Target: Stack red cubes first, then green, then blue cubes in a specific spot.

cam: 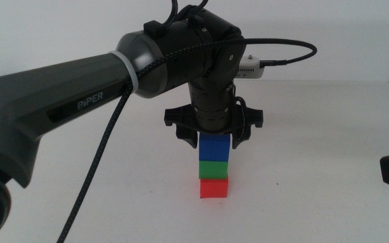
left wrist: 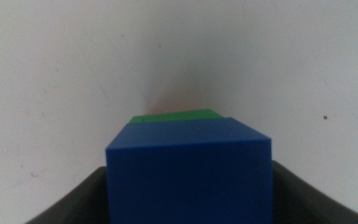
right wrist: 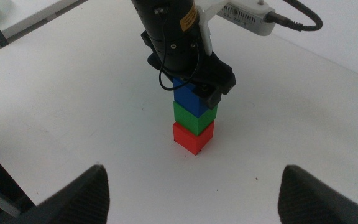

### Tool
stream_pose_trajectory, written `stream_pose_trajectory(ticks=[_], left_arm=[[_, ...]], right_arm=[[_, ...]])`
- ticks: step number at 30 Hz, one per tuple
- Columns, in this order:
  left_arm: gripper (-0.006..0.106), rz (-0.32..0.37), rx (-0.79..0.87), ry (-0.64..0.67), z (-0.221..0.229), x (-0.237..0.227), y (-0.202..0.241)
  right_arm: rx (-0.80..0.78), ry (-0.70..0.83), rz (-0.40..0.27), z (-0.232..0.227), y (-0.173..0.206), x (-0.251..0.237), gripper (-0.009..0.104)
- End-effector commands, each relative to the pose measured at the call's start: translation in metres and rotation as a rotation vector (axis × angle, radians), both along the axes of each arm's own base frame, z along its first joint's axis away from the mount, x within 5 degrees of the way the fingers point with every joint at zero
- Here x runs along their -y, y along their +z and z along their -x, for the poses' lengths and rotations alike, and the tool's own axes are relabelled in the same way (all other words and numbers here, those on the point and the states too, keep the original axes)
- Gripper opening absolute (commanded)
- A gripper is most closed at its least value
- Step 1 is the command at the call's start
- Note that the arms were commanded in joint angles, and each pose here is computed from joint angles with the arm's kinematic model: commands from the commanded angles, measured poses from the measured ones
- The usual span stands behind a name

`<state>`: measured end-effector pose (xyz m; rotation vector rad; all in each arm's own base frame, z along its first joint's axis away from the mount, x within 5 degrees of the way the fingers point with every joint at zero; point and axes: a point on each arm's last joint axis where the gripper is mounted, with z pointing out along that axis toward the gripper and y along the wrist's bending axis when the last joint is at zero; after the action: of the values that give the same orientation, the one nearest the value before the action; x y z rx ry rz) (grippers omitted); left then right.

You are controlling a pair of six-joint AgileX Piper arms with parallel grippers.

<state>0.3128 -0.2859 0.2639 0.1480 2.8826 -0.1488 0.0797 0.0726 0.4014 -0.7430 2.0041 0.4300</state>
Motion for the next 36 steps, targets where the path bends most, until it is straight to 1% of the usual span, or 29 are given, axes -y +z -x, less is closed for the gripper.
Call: stream_pose_trajectory(ticks=[1, 5, 10, 19, 30, 36], left_arm=[[0.077, 0.004, 0.012, -0.002, -0.001, 0.0, 0.002], [0.082, -0.013, 0.008, -0.003, 0.0, -0.002, 0.002], [0.083, -0.022, -0.002, -0.001, 0.002, -0.004, 0.004], [0.083, 0.01, 0.025, 0.0, 0.007, -0.008, 0.022], [0.083, 0.039, 0.039, 0.001, 0.01, -0.01, 0.033], [0.083, 0.07, 0.072, 0.001, 0.013, -0.013, 0.055]], right_arm=[[0.012, -0.009, 0.002, -0.001, -0.001, 0.001, 0.078], [0.012, -0.009, 0.002, -0.001, -0.001, 0.001, 0.078], [0.012, -0.009, 0.002, -0.001, -0.001, 0.001, 0.078], [0.012, -0.009, 0.002, -0.001, -0.001, 0.001, 0.078], [0.012, -0.009, 0.002, -0.001, -0.001, 0.001, 0.078], [0.012, -0.009, 0.002, -0.001, -0.001, 0.001, 0.078]])
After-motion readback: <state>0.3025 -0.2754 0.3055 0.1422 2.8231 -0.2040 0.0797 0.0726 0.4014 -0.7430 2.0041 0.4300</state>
